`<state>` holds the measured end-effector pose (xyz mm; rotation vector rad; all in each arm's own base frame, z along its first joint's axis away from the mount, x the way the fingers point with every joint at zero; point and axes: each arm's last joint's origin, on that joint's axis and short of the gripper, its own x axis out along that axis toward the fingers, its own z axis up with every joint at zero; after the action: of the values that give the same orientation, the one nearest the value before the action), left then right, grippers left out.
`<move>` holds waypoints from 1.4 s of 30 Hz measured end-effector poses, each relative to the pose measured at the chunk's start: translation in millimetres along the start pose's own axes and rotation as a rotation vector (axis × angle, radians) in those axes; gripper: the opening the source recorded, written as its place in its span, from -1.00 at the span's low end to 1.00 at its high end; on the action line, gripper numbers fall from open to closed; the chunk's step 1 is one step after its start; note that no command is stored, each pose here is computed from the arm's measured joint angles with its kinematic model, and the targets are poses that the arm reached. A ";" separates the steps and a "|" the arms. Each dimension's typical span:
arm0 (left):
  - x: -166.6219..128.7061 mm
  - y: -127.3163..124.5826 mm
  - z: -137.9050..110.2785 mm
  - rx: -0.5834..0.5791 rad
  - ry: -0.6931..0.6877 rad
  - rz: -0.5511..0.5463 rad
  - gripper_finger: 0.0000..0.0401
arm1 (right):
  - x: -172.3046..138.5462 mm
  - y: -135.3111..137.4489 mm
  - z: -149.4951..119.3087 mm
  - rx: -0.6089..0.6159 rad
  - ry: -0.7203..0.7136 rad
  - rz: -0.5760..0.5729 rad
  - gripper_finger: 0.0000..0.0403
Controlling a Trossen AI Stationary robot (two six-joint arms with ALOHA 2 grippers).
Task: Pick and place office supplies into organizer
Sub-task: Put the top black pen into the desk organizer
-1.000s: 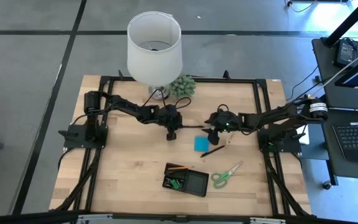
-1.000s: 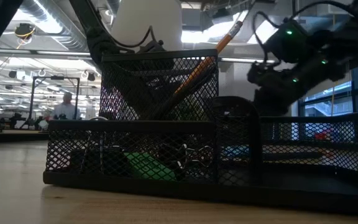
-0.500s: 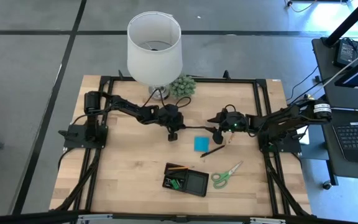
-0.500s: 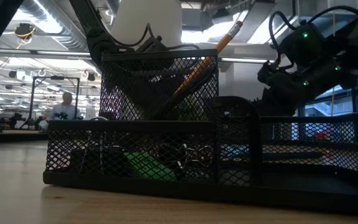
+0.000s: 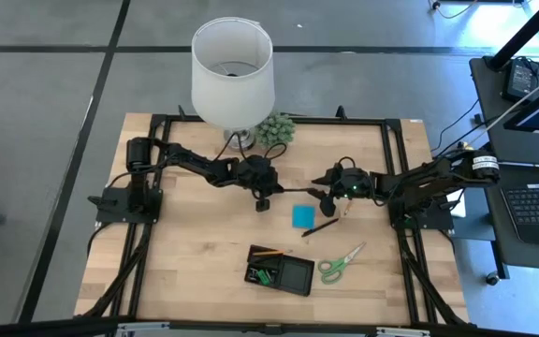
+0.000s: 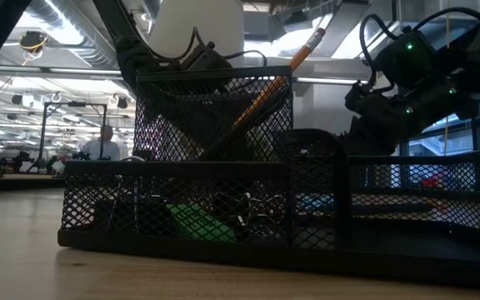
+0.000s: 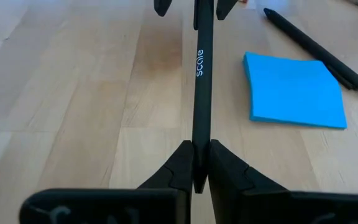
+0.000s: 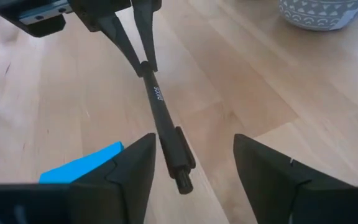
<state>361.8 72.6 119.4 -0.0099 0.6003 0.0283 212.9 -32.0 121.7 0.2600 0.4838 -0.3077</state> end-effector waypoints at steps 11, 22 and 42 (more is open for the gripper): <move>0.0 0.1 0.4 -0.002 -0.003 0.002 -0.89 | 0.0 1.0 -0.1 0.018 0.008 0.032 -0.49; 0.0 0.0 0.1 0.001 0.000 0.000 -0.84 | -0.1 2.3 -0.5 0.022 0.020 0.072 -0.72; -60.2 -4.7 11.6 -0.241 0.278 0.024 -0.19 | 11.9 29.4 50.1 -0.201 0.232 0.134 -0.72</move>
<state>318.8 66.7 163.1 -0.2432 0.8719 0.1241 253.8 -23.4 163.7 0.1312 0.7181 -0.0964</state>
